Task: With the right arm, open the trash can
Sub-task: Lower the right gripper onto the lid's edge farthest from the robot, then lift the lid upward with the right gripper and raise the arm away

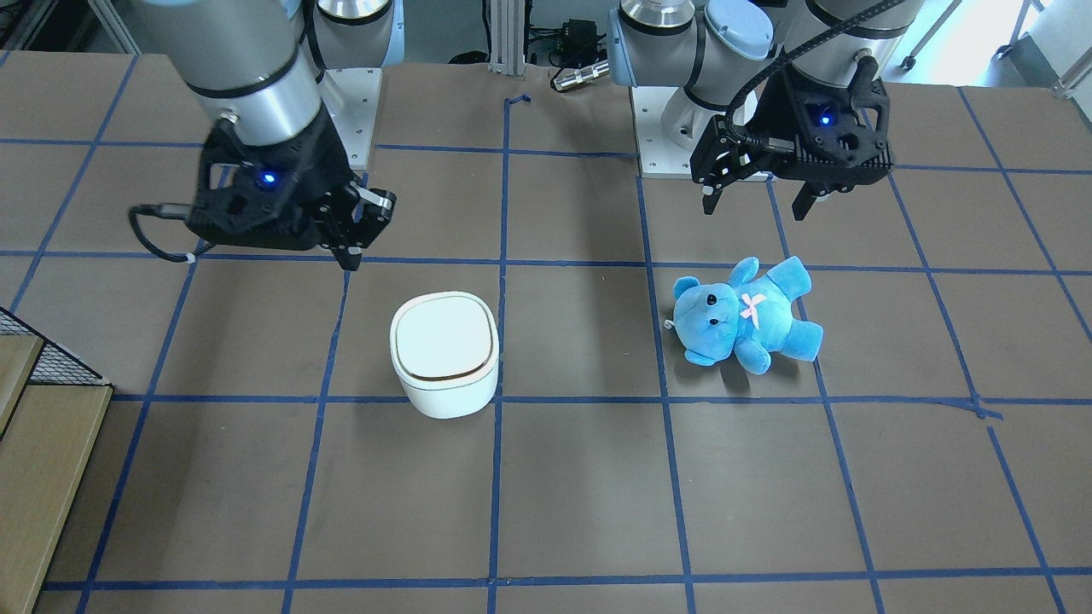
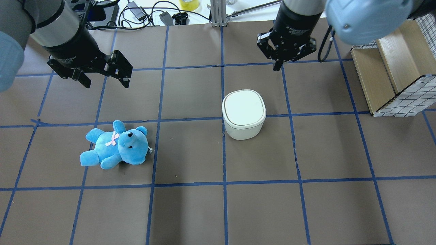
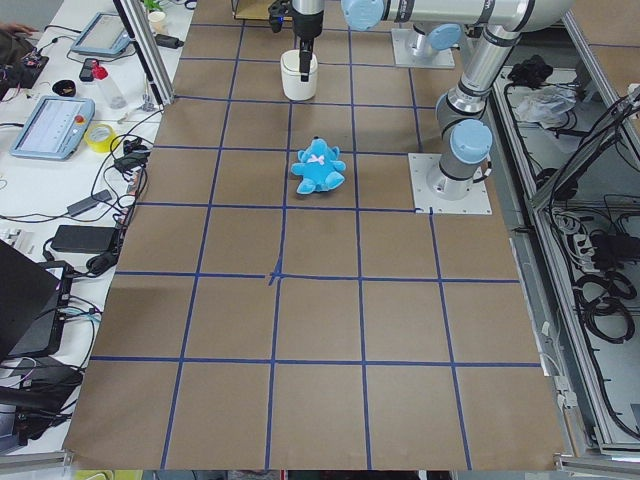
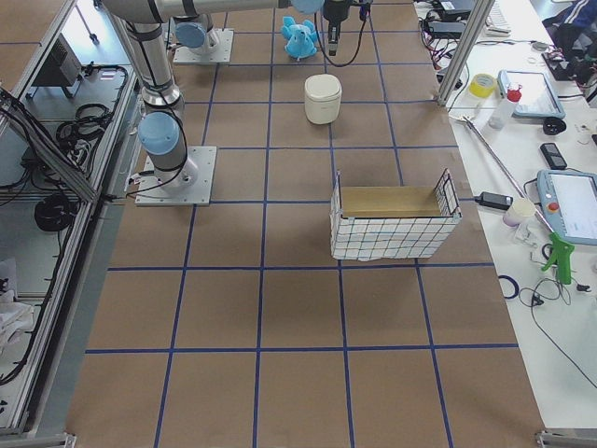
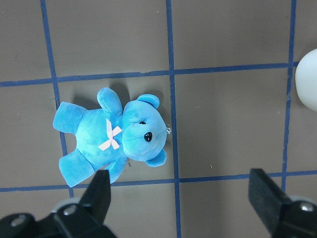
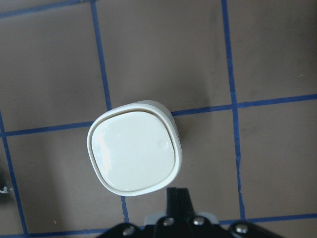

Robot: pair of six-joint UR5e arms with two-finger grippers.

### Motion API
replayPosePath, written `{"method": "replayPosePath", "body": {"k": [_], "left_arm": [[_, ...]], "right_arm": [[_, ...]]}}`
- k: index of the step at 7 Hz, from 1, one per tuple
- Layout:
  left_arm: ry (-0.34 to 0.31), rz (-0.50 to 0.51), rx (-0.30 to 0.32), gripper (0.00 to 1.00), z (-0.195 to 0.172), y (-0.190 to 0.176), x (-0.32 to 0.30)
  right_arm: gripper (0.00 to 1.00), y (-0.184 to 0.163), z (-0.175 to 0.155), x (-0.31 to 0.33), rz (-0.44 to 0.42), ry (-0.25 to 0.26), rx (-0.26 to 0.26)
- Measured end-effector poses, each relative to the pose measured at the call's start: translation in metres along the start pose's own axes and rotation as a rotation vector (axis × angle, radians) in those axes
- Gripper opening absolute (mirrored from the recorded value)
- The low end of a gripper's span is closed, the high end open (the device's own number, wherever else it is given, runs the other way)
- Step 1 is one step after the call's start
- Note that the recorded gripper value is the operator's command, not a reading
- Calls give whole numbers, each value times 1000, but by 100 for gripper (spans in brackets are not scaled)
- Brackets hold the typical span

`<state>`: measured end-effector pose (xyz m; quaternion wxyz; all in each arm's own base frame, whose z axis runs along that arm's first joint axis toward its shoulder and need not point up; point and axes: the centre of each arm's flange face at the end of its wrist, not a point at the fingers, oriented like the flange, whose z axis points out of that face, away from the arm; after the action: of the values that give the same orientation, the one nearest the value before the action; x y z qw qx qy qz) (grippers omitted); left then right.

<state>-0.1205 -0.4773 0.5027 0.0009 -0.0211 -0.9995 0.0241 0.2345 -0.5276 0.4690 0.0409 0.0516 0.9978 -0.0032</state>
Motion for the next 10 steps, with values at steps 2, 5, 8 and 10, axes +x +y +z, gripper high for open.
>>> {"method": "replayPosePath", "body": {"k": [2,5,8,10], "left_arm": [[0,0,0,100,0,0,0],[0,0,0,100,0,0,0],[0,0,0,100,0,0,0],[0,0,0,100,0,0,0]], "right_arm": [[0,12,77,-22,-41,12,-10],[0,25,147,-12,-53,44,12],[19,23,164,-12,-51,42,9],[100,20,140,-15,-44,29,50]]}}
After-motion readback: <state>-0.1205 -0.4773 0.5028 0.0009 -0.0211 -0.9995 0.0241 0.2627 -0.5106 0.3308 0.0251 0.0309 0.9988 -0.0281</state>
